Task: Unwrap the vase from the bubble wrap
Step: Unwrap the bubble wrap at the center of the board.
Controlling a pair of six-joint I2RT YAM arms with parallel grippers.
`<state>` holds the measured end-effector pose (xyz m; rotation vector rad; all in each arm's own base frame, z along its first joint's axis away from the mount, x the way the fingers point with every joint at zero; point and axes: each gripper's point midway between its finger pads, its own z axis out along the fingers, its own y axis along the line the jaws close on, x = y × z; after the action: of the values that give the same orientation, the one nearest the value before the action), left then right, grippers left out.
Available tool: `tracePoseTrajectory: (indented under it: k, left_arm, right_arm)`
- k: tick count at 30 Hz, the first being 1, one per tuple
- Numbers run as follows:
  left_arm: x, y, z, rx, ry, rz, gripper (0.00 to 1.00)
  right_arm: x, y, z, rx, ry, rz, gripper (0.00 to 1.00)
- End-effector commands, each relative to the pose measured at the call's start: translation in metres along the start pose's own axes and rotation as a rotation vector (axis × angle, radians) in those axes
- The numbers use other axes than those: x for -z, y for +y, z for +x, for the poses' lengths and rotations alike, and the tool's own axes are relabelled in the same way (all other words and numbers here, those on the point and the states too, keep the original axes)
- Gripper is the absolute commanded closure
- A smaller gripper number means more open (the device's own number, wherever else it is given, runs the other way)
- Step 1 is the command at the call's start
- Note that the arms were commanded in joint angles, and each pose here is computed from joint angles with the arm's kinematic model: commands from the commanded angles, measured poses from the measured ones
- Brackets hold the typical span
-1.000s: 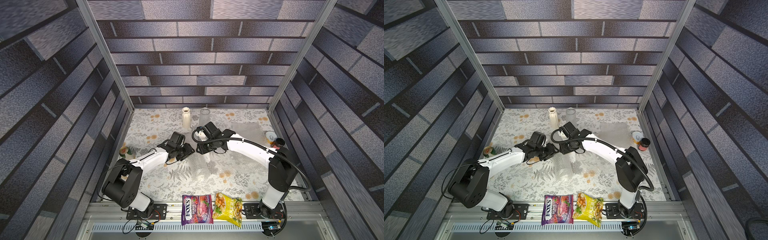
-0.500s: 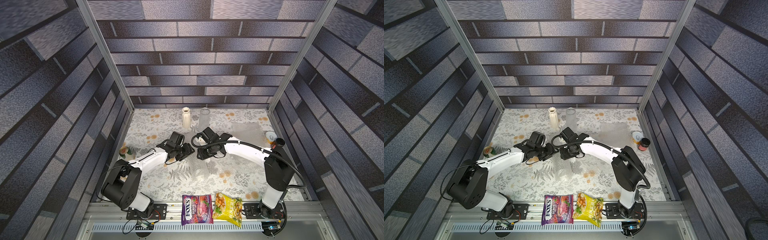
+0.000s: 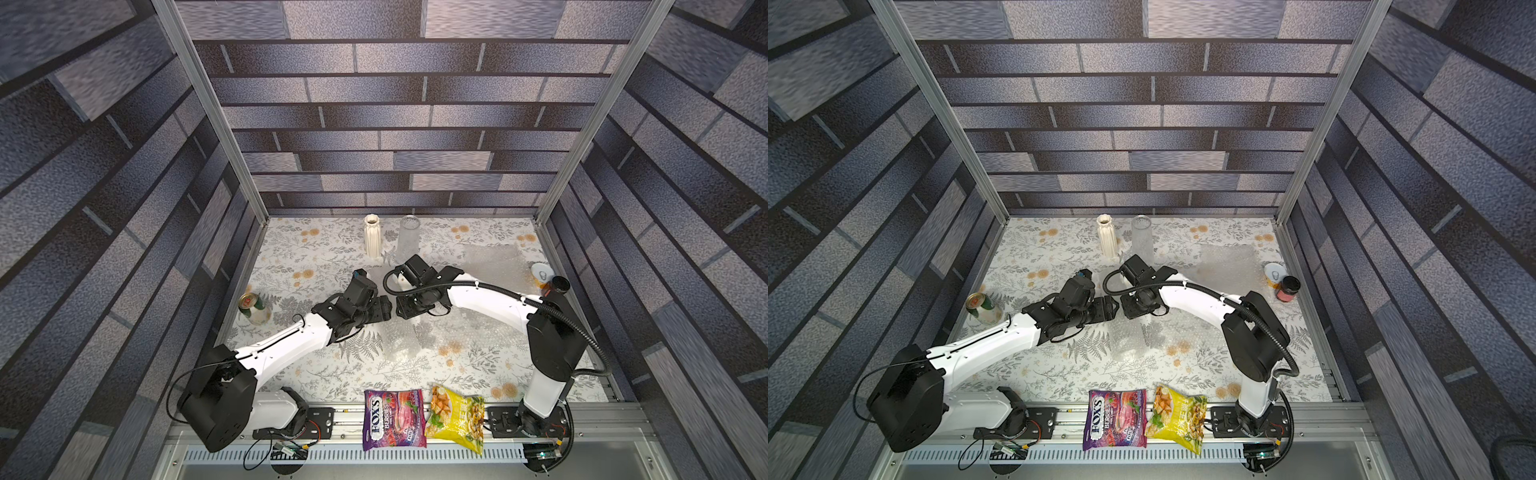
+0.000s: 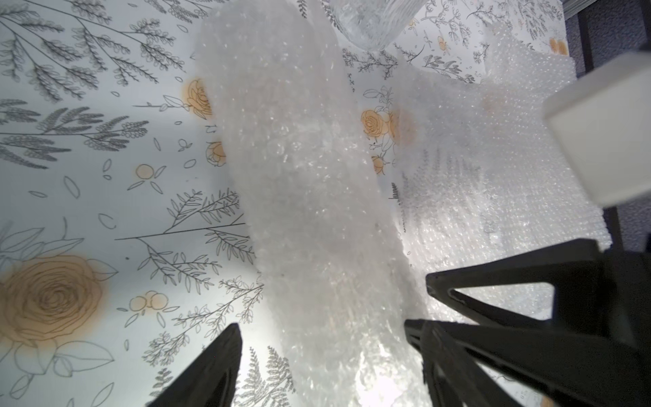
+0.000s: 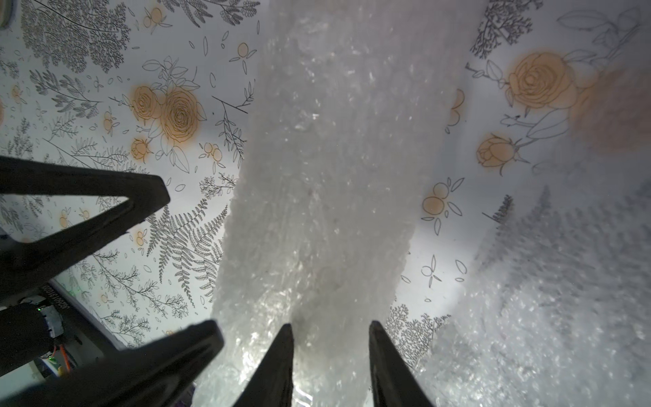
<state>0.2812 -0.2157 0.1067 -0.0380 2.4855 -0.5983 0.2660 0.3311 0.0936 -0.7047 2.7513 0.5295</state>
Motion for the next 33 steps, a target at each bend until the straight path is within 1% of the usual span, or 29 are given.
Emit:
tracePoseTrajectory:
  k: [1, 4, 7, 11, 14, 18, 26, 30, 33]
  left_arm:
    - [0.004, 0.011, -0.010, -0.061, -0.080, -0.054, 0.25]
    - [0.005, 0.020, -0.010, -0.029, -0.071, -0.086, 0.37]
    - [0.006, 0.023, -0.011, -0.019, -0.071, -0.091, 0.42]
    - [0.007, 0.014, -0.014, -0.017, -0.087, -0.043, 0.42]
    - [0.006, 0.004, -0.018, -0.013, -0.107, 0.014, 0.38]
    - [-0.003, -0.009, -0.014, -0.024, -0.085, 0.052, 0.37]
    - [-0.034, -0.017, 0.001, -0.034, 0.018, 0.019, 0.39]
    - [-0.039, -0.016, 0.004, -0.029, 0.032, 0.013, 0.39]
    - [-0.037, -0.015, 0.004, -0.031, 0.029, 0.008, 0.40]
  right_arm:
    - [-0.001, -0.021, 0.014, -0.033, 0.042, 0.080, 0.63]
    - [0.003, -0.024, 0.011, -0.040, 0.027, 0.084, 0.63]
    - [0.006, -0.028, 0.011, -0.043, 0.025, 0.098, 0.63]
    - [0.006, -0.032, 0.011, -0.049, 0.028, 0.107, 0.63]
    - [0.006, -0.034, 0.012, -0.052, 0.032, 0.113, 0.63]
    - [0.007, -0.037, 0.012, -0.052, 0.028, 0.120, 0.63]
    - [0.014, -0.038, 0.009, -0.052, 0.006, 0.120, 0.63]
    - [0.018, -0.036, 0.003, -0.049, -0.010, 0.113, 0.63]
    - [0.027, -0.032, -0.009, -0.037, -0.049, 0.103, 0.63]
